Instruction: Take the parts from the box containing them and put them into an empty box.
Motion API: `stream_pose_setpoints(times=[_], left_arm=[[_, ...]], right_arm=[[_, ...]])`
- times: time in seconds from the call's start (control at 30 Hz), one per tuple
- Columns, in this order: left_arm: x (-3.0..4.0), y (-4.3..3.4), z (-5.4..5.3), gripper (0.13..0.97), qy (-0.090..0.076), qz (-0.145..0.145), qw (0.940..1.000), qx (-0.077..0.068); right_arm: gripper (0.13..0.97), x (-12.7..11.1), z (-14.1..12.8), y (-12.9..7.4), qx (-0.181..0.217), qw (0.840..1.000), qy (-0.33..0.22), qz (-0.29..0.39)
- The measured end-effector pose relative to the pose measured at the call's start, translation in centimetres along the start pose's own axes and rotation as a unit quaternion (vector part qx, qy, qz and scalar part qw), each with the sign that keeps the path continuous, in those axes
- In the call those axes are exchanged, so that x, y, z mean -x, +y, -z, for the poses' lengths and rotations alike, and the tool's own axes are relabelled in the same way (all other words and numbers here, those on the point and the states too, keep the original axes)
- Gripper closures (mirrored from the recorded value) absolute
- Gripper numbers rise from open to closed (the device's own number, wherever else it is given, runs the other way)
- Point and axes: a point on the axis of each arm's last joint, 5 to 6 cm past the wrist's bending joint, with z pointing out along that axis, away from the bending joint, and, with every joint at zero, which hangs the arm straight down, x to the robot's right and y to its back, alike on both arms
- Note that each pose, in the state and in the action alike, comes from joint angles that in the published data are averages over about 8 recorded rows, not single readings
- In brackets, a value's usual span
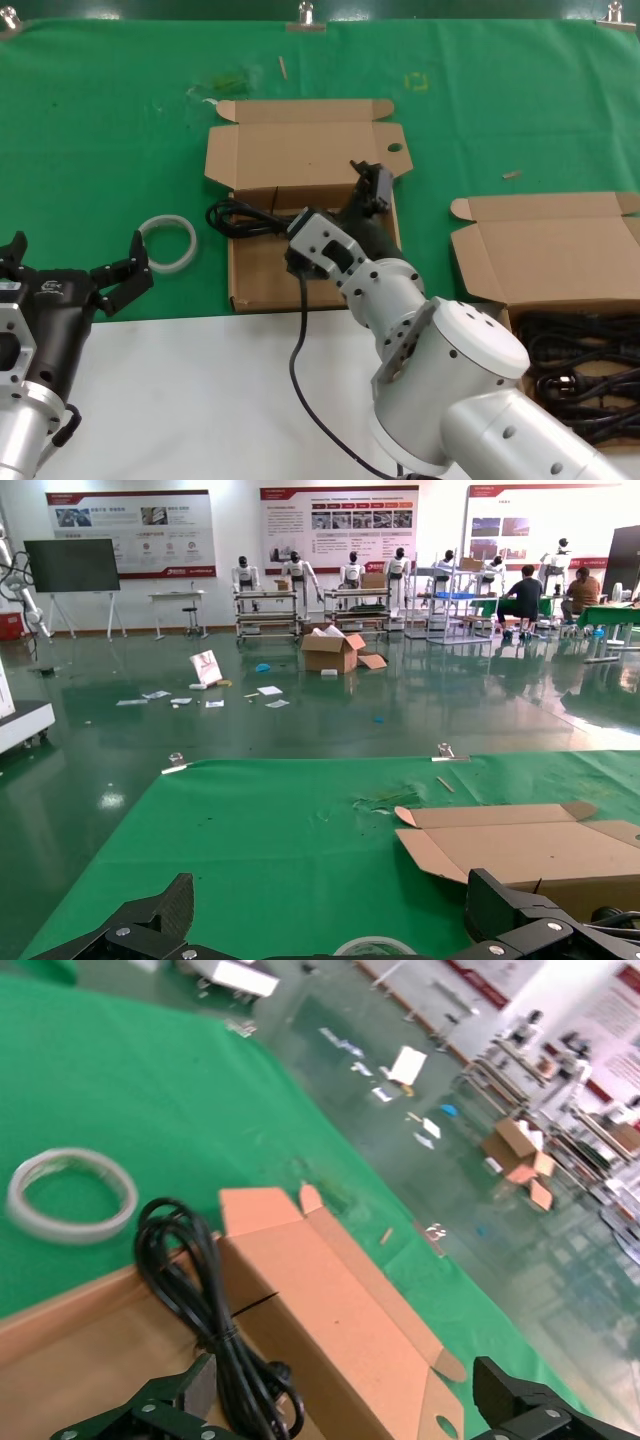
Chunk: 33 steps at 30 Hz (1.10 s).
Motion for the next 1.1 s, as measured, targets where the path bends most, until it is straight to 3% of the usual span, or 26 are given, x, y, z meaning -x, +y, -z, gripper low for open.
stream_pose_setpoints(times=[0.2,0.5,1.1], left_arm=[[0.00,0.00,0.0,0.132,0.000,0.000,1.0000,0.000],[0.00,0.00,0.0,0.132,0.000,0.000,1.0000,0.000],[0.00,0.00,0.0,0.132,0.000,0.000,1.0000,0.000]], right_arm=[[0.202,-0.4,0.6,0.9,-0.015,0.998,0.020,-0.058],[0.137,-1.0,1.5,2.4,-0.036,0.988,0.049,-0.141],[0.130,-2.4,3.9,6.2,-0.075,0.953,0.095,-0.278]])
